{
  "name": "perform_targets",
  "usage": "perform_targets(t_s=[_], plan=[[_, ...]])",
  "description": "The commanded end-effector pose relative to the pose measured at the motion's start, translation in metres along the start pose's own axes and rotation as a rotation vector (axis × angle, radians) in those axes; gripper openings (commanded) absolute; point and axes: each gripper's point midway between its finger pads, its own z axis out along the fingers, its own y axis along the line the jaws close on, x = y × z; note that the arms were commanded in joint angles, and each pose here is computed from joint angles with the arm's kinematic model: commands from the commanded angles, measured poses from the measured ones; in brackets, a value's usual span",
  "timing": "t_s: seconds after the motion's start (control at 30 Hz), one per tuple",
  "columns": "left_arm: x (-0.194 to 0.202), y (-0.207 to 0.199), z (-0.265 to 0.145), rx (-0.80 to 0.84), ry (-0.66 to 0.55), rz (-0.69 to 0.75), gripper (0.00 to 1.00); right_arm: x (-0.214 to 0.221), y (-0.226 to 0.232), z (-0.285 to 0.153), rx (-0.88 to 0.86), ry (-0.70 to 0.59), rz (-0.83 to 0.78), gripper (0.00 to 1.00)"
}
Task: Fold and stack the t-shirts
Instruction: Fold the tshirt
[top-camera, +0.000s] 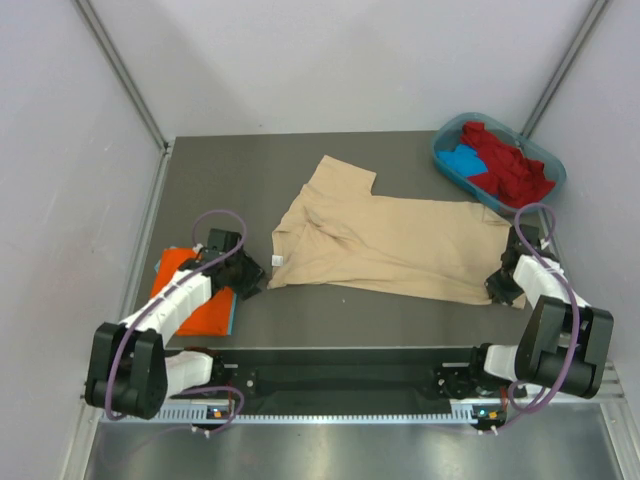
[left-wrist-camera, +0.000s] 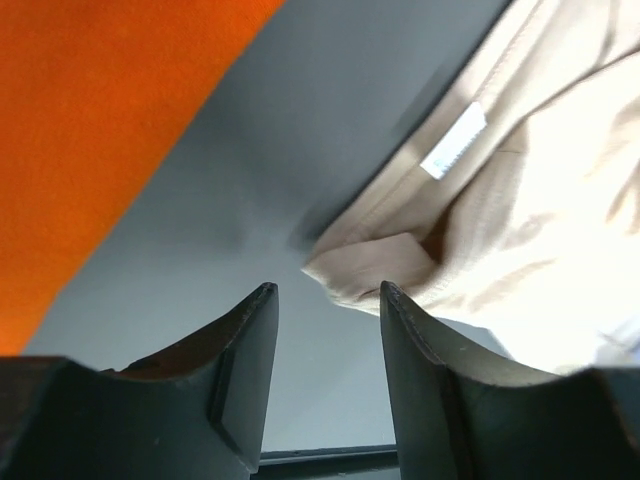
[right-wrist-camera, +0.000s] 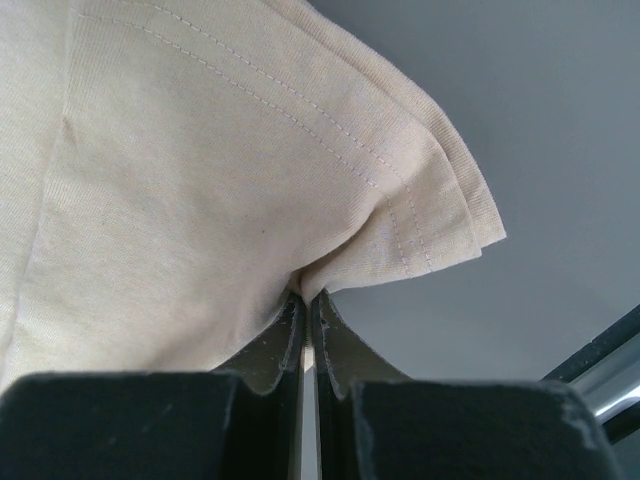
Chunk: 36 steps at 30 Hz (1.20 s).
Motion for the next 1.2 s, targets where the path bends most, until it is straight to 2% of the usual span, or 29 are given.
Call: perform_targets(t_s=[0.0,0.23,0.97,1.1,1.17], plan=[[-0.013,-0.020,-0.008,0.083,-0.063,-0.092,0.50,-0.017,-0.005,0.004,0.012,-0.078,0.025,0.00],[-0.001,-0.009,0.000,0.072,-0.032,-0.257,0.53,-0.017,-0.004,0.004,0.008,-0.080,0.022,0.00],[0.008,-0.004,0.018,0.056,0.008,-0.388,0.47,-0.019,-0.003,0.002,-0.008,-0.103,0.032,0.00],[0.011,-0.003,0.023,0.047,0.017,-0.395,0.42,-0.019,-0.004,0.002,-0.007,-0.101,0.032,0.00],[0.013,-0.006,0.024,0.055,0.025,-0.386,0.33,-0.020,-0.003,0.002,-0.007,-0.104,0.034,0.00]])
